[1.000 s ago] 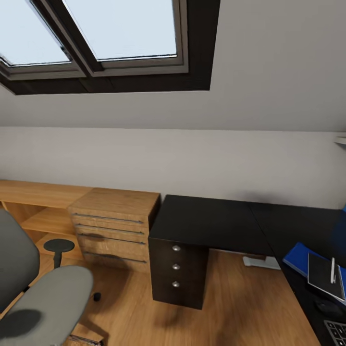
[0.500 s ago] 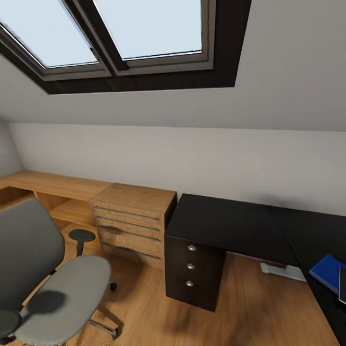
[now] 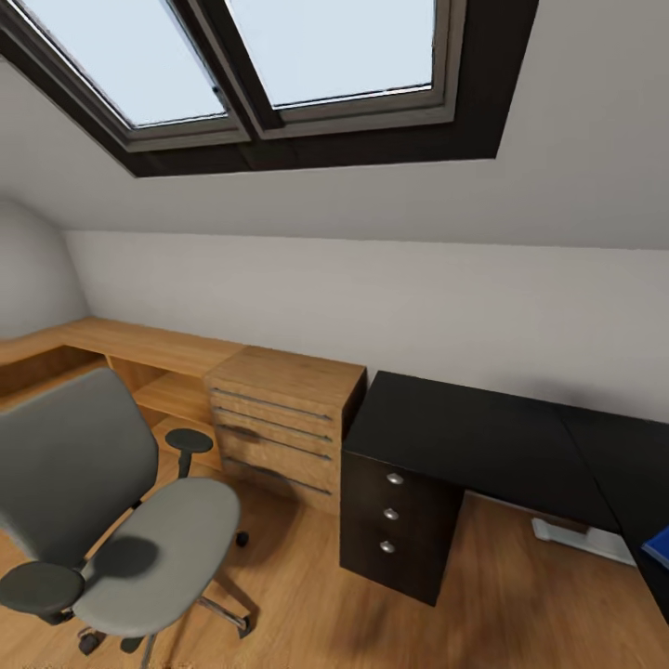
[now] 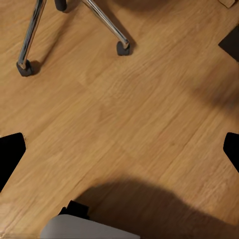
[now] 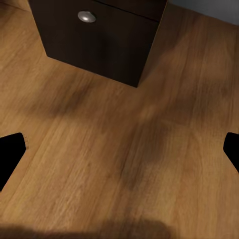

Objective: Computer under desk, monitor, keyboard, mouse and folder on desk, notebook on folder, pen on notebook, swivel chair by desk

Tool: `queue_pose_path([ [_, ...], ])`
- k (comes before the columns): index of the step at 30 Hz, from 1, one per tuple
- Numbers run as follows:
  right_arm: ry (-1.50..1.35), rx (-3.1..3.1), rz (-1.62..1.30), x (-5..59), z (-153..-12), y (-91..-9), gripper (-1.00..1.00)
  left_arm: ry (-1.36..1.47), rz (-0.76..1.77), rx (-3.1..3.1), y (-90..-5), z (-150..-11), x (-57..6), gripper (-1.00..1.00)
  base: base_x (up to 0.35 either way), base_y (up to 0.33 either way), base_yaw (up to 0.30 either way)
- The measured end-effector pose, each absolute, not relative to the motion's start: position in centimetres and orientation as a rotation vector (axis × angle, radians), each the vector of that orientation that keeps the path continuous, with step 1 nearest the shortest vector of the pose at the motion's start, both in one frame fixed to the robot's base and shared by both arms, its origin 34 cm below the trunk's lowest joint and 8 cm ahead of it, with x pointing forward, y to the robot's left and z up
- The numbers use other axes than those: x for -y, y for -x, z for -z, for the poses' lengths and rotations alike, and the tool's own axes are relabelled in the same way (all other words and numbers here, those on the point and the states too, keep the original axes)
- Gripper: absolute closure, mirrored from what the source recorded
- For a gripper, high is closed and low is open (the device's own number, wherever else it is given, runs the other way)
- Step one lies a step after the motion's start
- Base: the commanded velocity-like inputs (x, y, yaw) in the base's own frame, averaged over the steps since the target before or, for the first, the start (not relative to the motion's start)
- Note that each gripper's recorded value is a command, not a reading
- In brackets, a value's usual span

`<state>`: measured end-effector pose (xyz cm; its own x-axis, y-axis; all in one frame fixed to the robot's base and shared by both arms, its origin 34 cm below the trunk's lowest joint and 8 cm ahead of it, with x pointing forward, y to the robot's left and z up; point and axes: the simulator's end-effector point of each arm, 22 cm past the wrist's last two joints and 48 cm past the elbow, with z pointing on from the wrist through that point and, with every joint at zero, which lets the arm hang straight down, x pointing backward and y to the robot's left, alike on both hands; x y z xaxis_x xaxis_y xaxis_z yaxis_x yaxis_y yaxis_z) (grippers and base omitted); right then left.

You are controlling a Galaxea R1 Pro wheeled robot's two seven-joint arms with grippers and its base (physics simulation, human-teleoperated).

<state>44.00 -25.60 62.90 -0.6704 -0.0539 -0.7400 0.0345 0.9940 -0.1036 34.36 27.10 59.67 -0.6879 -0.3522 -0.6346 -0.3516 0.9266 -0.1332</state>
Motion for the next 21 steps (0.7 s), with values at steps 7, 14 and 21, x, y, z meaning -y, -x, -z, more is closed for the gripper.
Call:
queue_pose_path([
  [7,0.014,-2.311,0.138,25.61,-62.63,-43.73,-1.0,0.499,-0.002,-2.393,-34.07,-59.5,-27.11,-1.0,0.0,0.0,0.18],
  [14,0.014,-2.319,0.139,25.7,-62.37,-43.46,-1.0,0.5,-0.004,-2.401,-33.78,-59.32,-27.12,-1.0,0.0,0.0,0.183],
  [21,0.014,-2.327,0.142,25.82,-62.11,-43.19,-1.0,0.505,-0.01,-2.406,-33.5,-59.17,-27.28,-1.0,0.0,0.0,0.187],
])
